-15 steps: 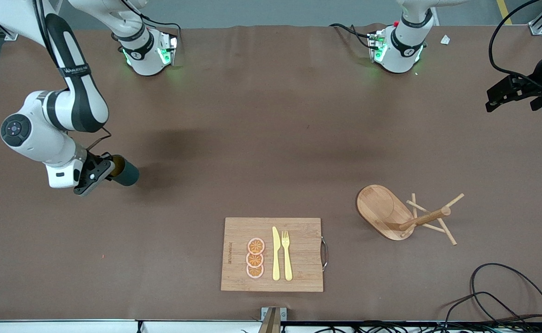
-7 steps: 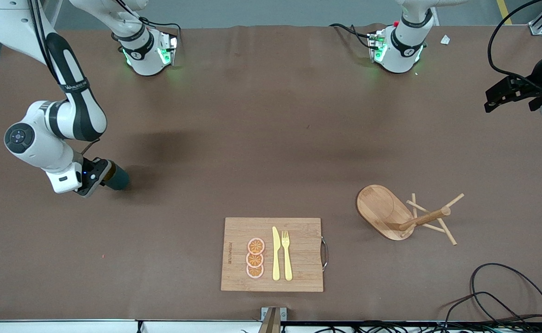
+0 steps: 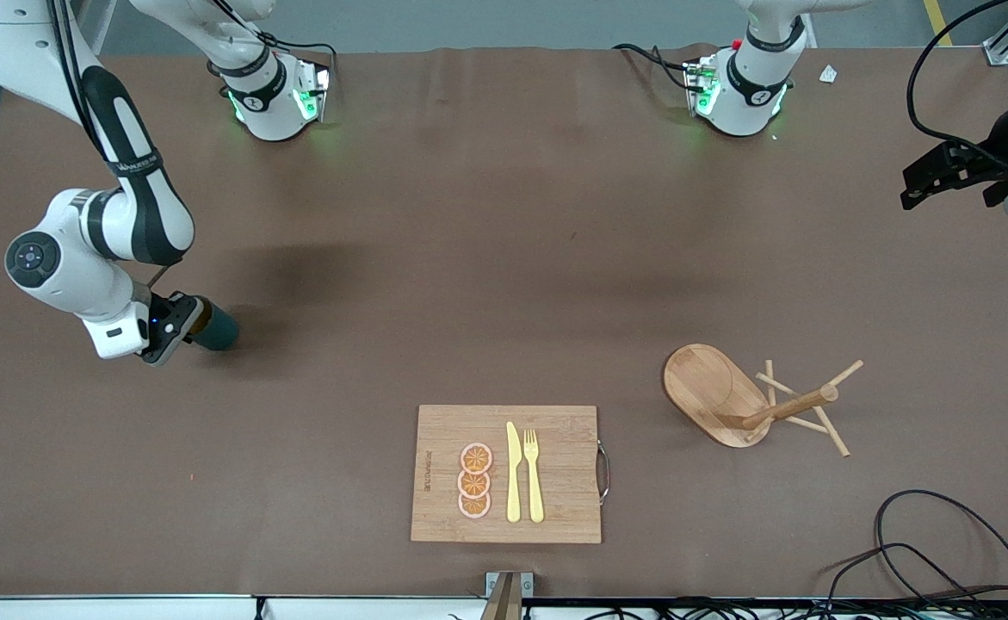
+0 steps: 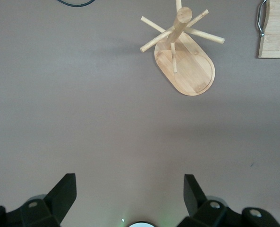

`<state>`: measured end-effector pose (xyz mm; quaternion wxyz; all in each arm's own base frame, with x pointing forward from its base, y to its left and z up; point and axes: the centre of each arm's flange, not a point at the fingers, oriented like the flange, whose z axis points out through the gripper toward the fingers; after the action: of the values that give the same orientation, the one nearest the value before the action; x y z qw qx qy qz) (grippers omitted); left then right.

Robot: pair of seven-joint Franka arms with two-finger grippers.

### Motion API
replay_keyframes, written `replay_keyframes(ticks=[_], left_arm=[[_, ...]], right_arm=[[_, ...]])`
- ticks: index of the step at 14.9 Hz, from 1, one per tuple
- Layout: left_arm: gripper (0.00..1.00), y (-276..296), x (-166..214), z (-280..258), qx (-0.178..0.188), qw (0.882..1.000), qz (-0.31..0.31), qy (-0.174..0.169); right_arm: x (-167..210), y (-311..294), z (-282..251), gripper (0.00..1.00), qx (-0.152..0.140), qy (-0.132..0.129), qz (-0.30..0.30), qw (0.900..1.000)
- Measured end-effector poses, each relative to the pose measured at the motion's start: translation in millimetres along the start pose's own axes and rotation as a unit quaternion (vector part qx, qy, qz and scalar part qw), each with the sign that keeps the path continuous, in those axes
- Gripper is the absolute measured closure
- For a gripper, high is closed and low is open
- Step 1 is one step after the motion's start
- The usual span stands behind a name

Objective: Transfer cup from left to right arm and place
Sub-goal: 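Set the teal mug down and open the right gripper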

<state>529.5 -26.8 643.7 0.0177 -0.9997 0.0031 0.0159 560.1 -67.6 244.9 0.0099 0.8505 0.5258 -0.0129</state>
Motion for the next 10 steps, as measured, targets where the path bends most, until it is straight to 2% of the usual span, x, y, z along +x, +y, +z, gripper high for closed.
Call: replay_keyframes(ticks=[1,3,7,10], left_arm=[[0.00,0.0,0.4,0.6,0.000,1.000,0.000,-0.001],[0.00,0.2,0.7,1.1,0.000,1.000,0.000,-0.001],[0.00,1.6,0.6,1.1,0.000,1.000,0.001,-0.001],[0.00,1.7,0.7,0.9,0.000,1.000,0.002,0.000]], right_arm=[[-0.1,-0.3,0.6,0.95,0.001,0.000,0.000,1.000],[-0.7,-0.1,0.9,0.82,0.001,0.000,0.001,1.000],[-1.9,1.4,-0.6,0.43,0.003,-0.001,0.004,1.000],[0.3,8.8,-20.8,0.14,0.046,-0.020,0.043,0.998]])
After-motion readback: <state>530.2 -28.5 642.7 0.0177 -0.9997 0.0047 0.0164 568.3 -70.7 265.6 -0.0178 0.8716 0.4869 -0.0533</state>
